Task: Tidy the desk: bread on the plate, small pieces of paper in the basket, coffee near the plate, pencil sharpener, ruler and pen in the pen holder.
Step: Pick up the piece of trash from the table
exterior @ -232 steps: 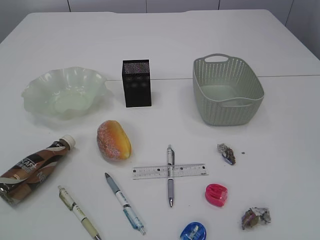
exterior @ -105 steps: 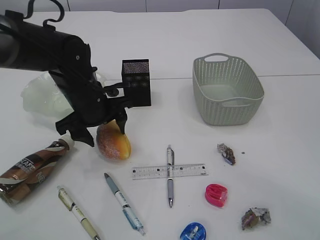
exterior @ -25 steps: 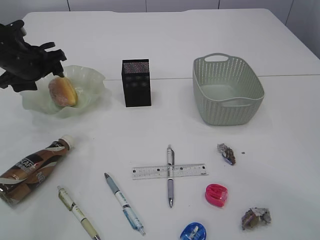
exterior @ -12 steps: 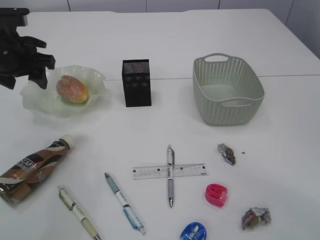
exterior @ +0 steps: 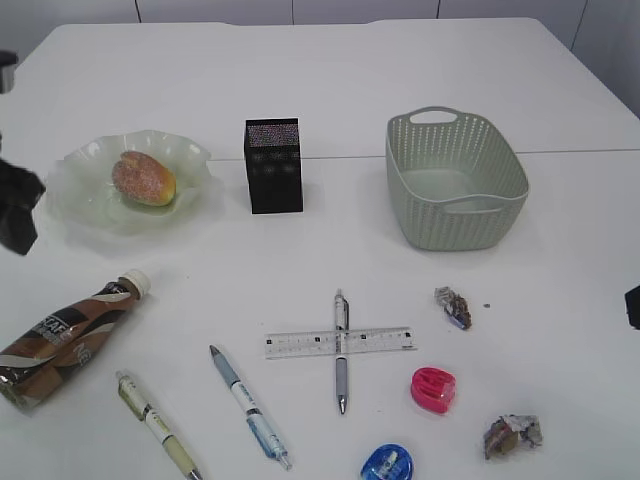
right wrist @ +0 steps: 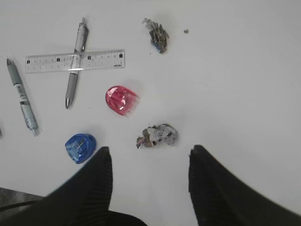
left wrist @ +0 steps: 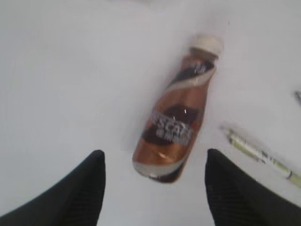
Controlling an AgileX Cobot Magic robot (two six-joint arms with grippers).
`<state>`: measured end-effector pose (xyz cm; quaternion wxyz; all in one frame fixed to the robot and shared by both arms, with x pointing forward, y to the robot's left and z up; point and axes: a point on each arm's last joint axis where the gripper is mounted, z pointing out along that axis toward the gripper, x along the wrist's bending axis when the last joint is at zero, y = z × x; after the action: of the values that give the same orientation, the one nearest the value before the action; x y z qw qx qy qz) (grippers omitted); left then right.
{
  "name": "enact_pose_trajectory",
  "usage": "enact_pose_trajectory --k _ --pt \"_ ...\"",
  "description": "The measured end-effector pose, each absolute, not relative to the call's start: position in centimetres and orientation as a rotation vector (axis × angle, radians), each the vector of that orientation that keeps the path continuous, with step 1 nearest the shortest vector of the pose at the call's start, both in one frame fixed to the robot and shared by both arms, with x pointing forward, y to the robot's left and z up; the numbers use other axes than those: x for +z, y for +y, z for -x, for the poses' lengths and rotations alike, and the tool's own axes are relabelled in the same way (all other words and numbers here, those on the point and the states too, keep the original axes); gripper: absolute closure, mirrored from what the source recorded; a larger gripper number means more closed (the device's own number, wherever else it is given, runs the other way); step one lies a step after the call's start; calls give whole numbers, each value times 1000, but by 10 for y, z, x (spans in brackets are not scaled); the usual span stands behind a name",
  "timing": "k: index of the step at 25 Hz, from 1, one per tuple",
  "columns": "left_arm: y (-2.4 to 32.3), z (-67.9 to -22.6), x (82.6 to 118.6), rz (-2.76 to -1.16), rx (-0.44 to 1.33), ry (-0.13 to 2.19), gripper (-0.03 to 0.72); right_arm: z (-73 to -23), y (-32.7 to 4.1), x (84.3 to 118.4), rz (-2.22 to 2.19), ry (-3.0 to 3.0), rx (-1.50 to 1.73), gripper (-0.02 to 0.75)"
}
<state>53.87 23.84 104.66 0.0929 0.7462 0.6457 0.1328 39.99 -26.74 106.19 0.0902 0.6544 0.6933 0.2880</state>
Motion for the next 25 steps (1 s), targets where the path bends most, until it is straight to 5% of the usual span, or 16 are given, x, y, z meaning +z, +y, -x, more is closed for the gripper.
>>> enact_pose_trajectory --k 5,13,25 --pt "246 -488 1041 -2209 305 1923 202 -402 -267 1079 -1909 2055 888 353" --pt "255 -437 1079 -2121 347 1846 205 -441 -250 1094 -1855 2172 848 384" --pt "259 -421 1092 -2091 381 1817 208 -532 -190 1046 -1742 2448 403 387"
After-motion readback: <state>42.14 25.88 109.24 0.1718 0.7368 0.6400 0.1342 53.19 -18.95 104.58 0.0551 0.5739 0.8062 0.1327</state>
